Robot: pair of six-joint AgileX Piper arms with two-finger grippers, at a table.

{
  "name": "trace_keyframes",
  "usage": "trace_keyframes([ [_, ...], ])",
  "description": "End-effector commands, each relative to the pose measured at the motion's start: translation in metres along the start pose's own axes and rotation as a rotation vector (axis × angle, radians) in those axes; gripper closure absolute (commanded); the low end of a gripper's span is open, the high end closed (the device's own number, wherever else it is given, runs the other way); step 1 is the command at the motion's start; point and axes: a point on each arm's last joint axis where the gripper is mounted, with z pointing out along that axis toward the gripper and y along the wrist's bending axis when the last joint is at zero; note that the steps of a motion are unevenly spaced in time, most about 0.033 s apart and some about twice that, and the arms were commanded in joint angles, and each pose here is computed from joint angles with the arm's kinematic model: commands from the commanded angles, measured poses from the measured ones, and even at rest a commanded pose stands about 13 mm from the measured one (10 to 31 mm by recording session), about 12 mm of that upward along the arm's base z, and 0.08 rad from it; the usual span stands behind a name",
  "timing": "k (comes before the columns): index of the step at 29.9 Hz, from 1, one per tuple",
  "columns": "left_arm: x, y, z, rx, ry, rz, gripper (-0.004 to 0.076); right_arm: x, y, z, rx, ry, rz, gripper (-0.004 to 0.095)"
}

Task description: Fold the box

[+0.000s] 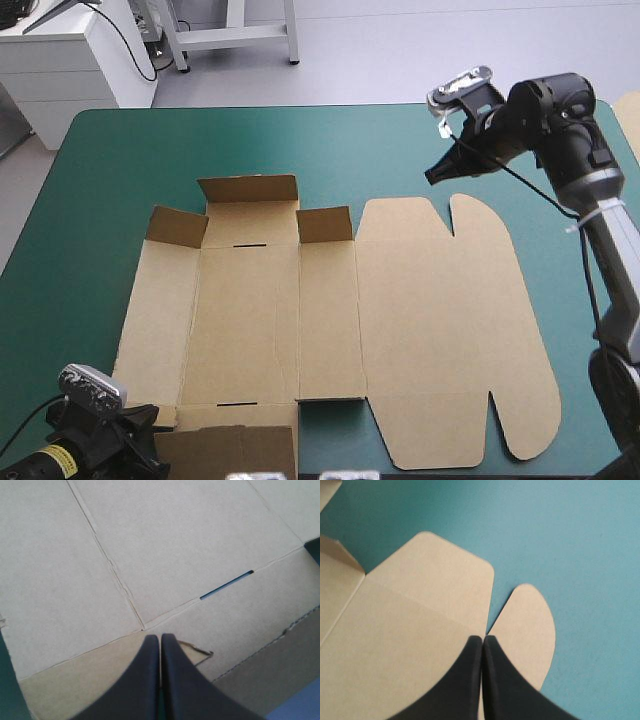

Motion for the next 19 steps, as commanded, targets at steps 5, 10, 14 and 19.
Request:
trace_keyframes([
  [5,-0.011,-0.001,-0.005,0.008,-0.071,-0.008,0.0731,0.058,0.016,-0.034,0.023,-0.036,-0.023,0.0923],
  [10,-0.012,-0.001,-0.006,0.006,-0.077,-0.006,0.0731,0.109,0.031,-0.048,0.031,-0.057,-0.021,0.0923],
  [14,-0.019,-0.002,-0.017,0.003,-0.12,-0.001,0.0731,0.149,0.044,-0.065,0.046,-0.105,-0.019,0.0923],
  [19,-0.038,-0.002,-0.041,-0.013,-0.198,0.015,0.0731,0.189,0.057,-0.089,0.062,-0.179,0.045,0.0923],
])
